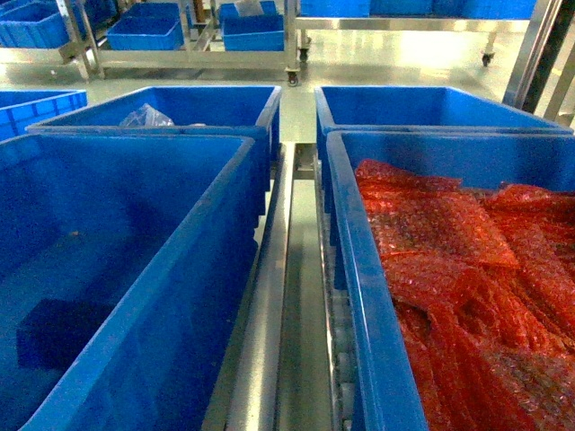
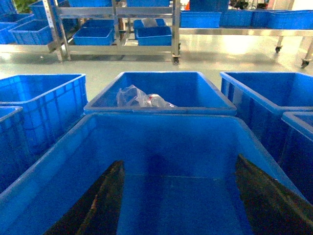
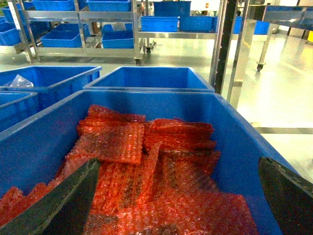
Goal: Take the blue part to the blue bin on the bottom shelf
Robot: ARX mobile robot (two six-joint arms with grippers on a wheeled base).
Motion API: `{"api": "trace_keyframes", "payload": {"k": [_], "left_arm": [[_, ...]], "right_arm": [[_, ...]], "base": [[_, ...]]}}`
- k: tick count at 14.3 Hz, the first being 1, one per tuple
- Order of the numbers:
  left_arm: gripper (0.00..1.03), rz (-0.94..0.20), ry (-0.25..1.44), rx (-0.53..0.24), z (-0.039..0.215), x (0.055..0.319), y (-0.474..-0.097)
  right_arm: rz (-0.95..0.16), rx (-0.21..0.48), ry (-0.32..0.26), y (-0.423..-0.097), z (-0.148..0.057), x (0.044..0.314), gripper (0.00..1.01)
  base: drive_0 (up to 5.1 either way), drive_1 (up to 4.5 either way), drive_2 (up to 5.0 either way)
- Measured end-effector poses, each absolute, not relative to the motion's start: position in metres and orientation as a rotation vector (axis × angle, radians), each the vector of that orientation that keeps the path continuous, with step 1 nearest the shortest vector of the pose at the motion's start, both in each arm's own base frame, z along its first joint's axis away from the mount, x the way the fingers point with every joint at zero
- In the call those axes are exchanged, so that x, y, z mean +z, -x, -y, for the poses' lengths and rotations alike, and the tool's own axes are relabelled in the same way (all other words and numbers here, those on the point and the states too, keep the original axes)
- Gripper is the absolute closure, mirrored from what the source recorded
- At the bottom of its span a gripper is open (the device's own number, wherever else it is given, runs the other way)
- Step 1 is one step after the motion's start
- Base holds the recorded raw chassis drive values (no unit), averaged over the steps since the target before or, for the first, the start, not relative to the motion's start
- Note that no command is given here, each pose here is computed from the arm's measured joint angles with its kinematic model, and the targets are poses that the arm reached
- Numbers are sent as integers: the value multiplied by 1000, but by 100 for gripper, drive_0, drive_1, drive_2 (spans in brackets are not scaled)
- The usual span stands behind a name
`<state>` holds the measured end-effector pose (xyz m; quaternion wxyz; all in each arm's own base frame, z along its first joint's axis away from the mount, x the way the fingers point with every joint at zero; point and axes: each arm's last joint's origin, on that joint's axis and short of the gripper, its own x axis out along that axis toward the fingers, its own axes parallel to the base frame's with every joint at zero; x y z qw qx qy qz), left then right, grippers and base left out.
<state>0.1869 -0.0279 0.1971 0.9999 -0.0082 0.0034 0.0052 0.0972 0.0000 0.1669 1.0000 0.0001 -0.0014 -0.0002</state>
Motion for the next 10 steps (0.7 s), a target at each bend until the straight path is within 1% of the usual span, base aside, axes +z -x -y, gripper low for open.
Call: {"api": "trace_keyframes", "payload": {"k": [2, 5, 6, 7, 8, 9, 10], "left_arm": [[67, -10, 16, 3, 20, 189, -173], [102, -11, 18, 4, 12, 181, -157], [101, -12, 16, -6, 9, 179, -152], [101, -10, 16, 21, -1, 177, -145], [101, -10, 15, 4, 0, 175, -141], [101, 19, 15, -2, 0, 171, -137], [101, -12, 15, -1, 0, 166, -134]], "right_arm": [[2, 0, 0, -97, 0, 167, 3], [2, 0, 0, -97, 0, 167, 3], [2, 0, 0, -97, 0, 167, 3], [2, -1, -1, -97, 0, 167, 3], [4, 0, 0, -97, 0, 167, 3], [3, 0, 0, -97, 0, 167, 3], [3, 0, 0, -97, 0, 167, 3]], "base": [[0, 0, 0], [0, 0, 0], [0, 0, 0], [0, 0, 0], [0, 0, 0], [0, 0, 0], [0, 0, 0]]}}
